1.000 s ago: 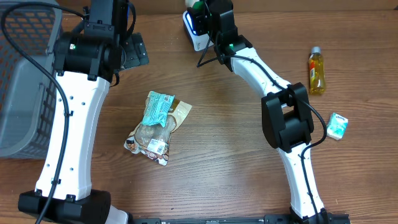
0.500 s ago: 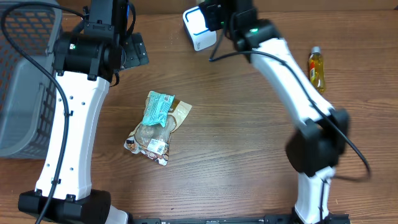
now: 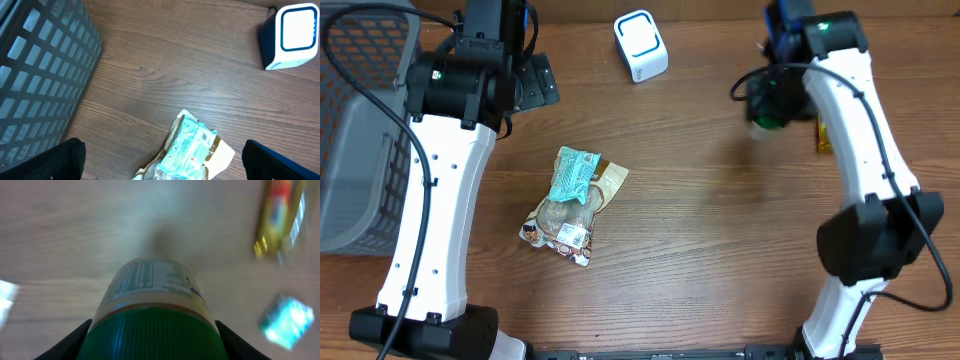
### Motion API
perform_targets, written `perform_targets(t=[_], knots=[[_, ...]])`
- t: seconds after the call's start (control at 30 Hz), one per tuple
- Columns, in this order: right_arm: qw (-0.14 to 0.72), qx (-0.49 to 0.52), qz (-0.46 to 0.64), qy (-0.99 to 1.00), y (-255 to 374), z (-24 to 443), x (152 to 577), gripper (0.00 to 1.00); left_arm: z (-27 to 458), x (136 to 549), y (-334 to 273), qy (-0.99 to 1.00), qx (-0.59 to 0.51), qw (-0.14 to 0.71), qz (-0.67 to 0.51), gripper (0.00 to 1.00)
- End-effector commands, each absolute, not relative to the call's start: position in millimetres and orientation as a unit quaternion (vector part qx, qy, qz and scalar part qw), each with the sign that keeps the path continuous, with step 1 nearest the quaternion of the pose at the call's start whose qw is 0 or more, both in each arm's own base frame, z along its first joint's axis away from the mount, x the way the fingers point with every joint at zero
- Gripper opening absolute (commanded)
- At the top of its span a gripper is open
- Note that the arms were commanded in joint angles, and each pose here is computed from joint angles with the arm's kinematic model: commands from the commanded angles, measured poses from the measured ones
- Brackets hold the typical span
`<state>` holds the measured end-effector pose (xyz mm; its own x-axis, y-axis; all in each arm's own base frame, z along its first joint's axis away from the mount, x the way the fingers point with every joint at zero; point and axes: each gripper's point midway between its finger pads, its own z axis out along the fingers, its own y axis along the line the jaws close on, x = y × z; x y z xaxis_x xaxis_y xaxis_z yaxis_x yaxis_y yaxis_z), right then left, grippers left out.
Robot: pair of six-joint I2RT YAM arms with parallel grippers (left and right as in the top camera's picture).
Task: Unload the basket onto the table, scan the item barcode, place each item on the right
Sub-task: 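Carry the jar right and set it on the table, then release the jar and move the right gripper over the snack bag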
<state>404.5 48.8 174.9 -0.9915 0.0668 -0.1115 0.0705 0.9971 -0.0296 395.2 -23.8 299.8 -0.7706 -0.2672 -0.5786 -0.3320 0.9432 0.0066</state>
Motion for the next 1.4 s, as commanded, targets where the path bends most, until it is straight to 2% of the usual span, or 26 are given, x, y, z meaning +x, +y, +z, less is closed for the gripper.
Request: perform_targets(t=[0.0,0.2,0.5,0.77,0.9,0.93,1.07,1.1,1.23,1.37], knots=[[0.012,0.076,-0.029,0.997,22.6,160.8,394.0,0.04,315.3,392.6,-21.4,0.933,-0.156,0.319,0.056,0.99],[-0.042,0.137,-0.036,0.989,-18.1,133.8,376.3,0.04,315.3,392.6,-21.4,0.933,-0.156,0.319,0.056,1.0],[-0.065,0.198,-0.034,0.977,-64.2,113.1,362.7,0.04,315.5,392.6,-21.4,0.933,-0.156,0.319,0.056,1.0],[-0.069,0.214,-0.033,0.974,-75.7,100.3,359.2,0.14,315.3,392.6,-21.4,0.933,-0.156,0.319,0.056,1.0],[-0.069,0.214,-0.033,0.974,-75.7,95.9,359.2,0.29,315.5,392.6,-21.5,0.933,-0.156,0.319,0.056,1.0],[-0.07,0.214,-0.033,0.974,-75.7,95.8,359.0,0.36,315.5,392.6,-21.4,0.933,-0.156,0.319,0.056,1.0],[-0.073,0.213,-0.033,0.974,-75.4,94.6,357.5,0.77,315.5,392.6,-21.4,0.933,-0.156,0.319,0.056,1.0],[-0.073,0.213,-0.034,0.974,-75.4,94.7,357.1,0.83,315.3,392.6,-21.4,0.933,-0.156,0.319,0.056,0.99],[-0.076,0.213,-0.034,0.974,-75.2,94.9,356.0,0.95,315.3,392.6,-21.4,0.933,-0.156,0.319,0.056,1.0],[-0.076,0.213,-0.034,0.974,-75.2,98.7,356.0,0.99,315.3,392.6,-21.4,0.933,-0.156,0.319,0.056,1.0]])
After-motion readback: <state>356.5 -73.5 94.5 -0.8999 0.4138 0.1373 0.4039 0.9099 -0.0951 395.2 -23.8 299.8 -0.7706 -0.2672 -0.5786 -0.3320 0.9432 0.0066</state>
